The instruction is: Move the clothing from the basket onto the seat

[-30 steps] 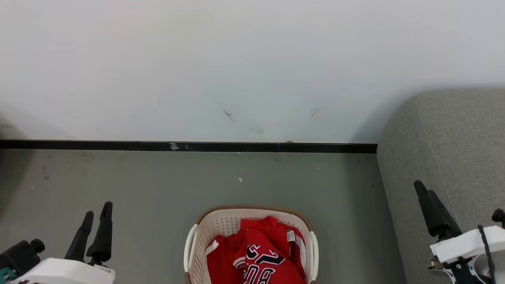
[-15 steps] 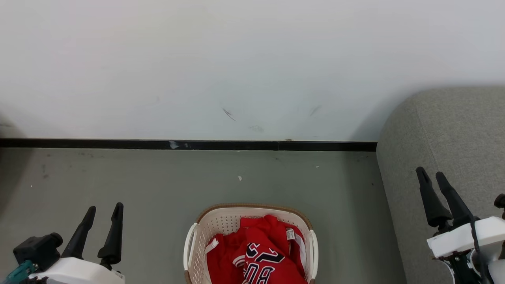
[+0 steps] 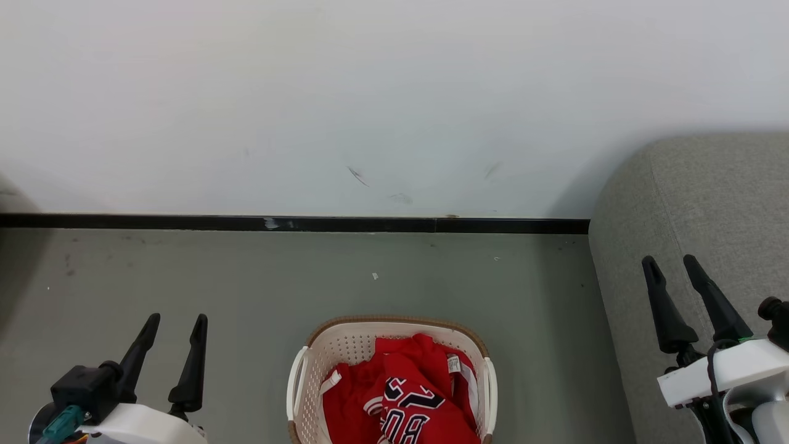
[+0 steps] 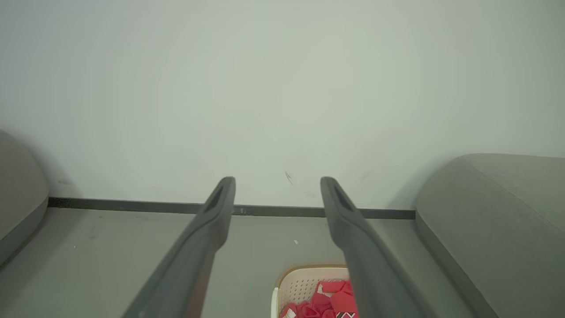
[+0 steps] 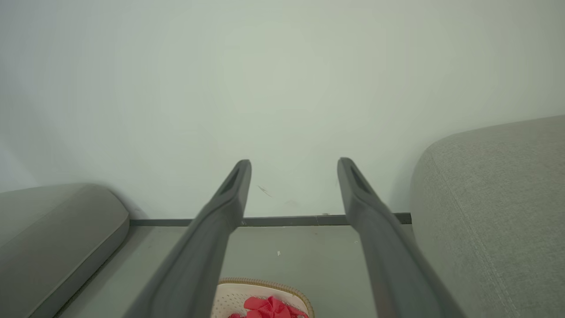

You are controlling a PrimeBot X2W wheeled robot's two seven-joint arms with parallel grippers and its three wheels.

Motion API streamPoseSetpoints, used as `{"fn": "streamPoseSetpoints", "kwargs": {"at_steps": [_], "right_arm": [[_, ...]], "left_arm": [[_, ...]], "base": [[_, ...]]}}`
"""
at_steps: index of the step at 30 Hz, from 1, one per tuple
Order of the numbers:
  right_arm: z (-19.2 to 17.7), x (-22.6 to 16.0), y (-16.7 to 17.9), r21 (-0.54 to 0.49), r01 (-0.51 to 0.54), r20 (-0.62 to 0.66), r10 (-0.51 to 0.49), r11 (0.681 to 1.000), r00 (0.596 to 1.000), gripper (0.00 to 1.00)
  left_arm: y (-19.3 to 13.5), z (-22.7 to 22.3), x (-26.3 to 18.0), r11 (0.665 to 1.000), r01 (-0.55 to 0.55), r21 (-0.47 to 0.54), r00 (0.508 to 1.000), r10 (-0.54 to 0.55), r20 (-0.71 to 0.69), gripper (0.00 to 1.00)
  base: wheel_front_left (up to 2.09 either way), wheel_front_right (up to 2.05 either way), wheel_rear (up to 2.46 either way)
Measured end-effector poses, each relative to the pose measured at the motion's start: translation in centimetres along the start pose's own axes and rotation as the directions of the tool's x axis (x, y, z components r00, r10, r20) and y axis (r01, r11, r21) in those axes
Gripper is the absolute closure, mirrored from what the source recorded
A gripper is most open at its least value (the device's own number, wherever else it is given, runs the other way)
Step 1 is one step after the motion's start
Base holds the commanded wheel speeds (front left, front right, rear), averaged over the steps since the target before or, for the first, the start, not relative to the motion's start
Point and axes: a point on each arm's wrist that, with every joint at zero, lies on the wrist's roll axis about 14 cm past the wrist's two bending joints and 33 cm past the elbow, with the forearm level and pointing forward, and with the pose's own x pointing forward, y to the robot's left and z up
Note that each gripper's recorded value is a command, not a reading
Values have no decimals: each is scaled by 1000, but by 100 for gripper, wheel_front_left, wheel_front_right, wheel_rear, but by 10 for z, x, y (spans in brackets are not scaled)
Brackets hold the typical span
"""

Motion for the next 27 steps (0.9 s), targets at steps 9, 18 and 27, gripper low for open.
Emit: {"fn": "streamPoseSetpoints", "kwargs": {"at_steps": [9,18,27], "right_arm": [[8,2,11,-129,-40,35,45,991,998,0],[14,4,20,-205,-68,61,82,976,995,0],[13,5,20,-196,-60,64,74,979,995,0]], "left_arm": [[-5,10,4,994,21,105,999,-26,46,0],[-9,19,6,982,39,187,995,-55,80,0],[-7,19,7,984,27,177,996,-42,84,0]], "base": [[0,0,0],[0,0,0],[0,0,0]]}}
